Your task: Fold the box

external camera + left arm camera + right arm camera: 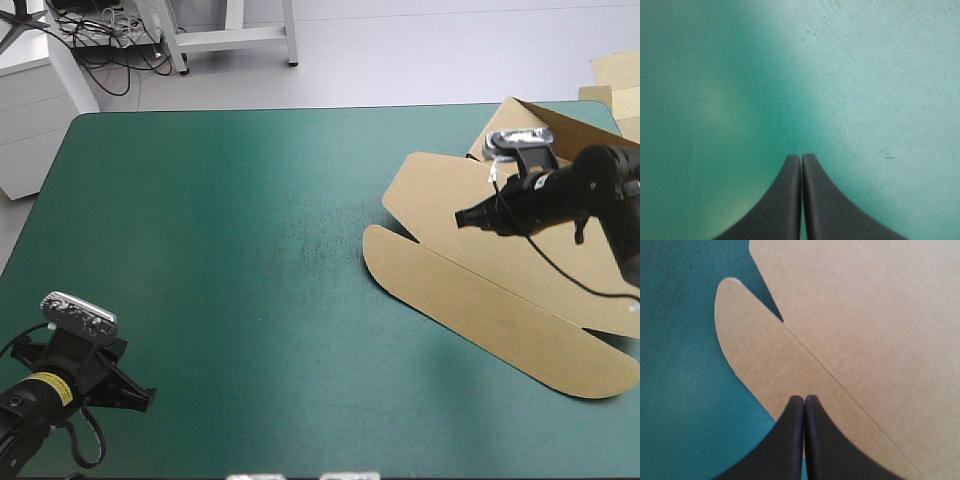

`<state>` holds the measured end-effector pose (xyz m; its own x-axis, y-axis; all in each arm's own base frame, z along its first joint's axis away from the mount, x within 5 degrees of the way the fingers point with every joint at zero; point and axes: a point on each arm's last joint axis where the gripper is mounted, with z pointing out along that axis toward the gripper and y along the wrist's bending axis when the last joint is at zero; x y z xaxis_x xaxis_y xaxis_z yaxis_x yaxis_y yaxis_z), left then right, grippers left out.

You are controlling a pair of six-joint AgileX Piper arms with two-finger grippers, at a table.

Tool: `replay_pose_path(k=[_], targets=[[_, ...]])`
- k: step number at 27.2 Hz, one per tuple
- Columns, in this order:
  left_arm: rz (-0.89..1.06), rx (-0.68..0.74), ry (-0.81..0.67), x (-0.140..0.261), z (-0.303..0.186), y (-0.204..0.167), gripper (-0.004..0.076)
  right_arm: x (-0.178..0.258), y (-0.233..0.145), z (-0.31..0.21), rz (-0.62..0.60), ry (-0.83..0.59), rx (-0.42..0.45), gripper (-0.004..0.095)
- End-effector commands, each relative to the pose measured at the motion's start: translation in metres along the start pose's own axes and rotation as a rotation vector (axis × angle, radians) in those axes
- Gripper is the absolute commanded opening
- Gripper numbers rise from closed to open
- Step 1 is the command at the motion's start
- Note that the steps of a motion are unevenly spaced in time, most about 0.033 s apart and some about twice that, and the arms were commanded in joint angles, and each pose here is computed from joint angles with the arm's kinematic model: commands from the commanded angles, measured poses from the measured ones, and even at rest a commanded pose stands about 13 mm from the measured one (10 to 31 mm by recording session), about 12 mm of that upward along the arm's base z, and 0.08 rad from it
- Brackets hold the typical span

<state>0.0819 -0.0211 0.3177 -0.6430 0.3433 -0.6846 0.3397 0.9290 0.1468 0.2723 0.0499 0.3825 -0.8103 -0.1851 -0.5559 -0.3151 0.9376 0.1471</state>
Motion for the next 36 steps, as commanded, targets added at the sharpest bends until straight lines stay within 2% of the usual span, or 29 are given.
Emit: replay_pose_path(k=[1, 9, 14, 21, 28, 36], targets=[[-0.002, 0.008, -0.050, -0.003, 0.005, -0.002, -0.0010, 0.026, 0.010, -0.012, -0.030, -0.095, 0.006, -0.0015], [0.006, 0.014, 0.040, 0.018, 0.028, -0.006, -0.0010, 0.112, 0.017, -0.002, -0.052, -0.046, -0.010, -0.0014], [0.005, 0.023, 0.032, 0.021, 0.033, -0.008, -0.0010, 0.156, 0.021, -0.004, -0.050, -0.056, -0.009, -0.0015], [0.004, 0.056, 0.021, 0.025, 0.040, -0.013, -0.0010, 0.204, 0.024, -0.004, -0.053, -0.173, 0.013, -0.0015], [0.004, 0.056, 0.020, 0.025, 0.040, -0.013, -0.0010, 0.218, 0.029, -0.014, -0.056, -0.294, 0.007, -0.0015], [-0.008, 0.056, 0.021, 0.025, 0.040, -0.013, -0.0010, 0.220, 0.030, -0.017, -0.063, -0.313, 0.008, -0.0015]])
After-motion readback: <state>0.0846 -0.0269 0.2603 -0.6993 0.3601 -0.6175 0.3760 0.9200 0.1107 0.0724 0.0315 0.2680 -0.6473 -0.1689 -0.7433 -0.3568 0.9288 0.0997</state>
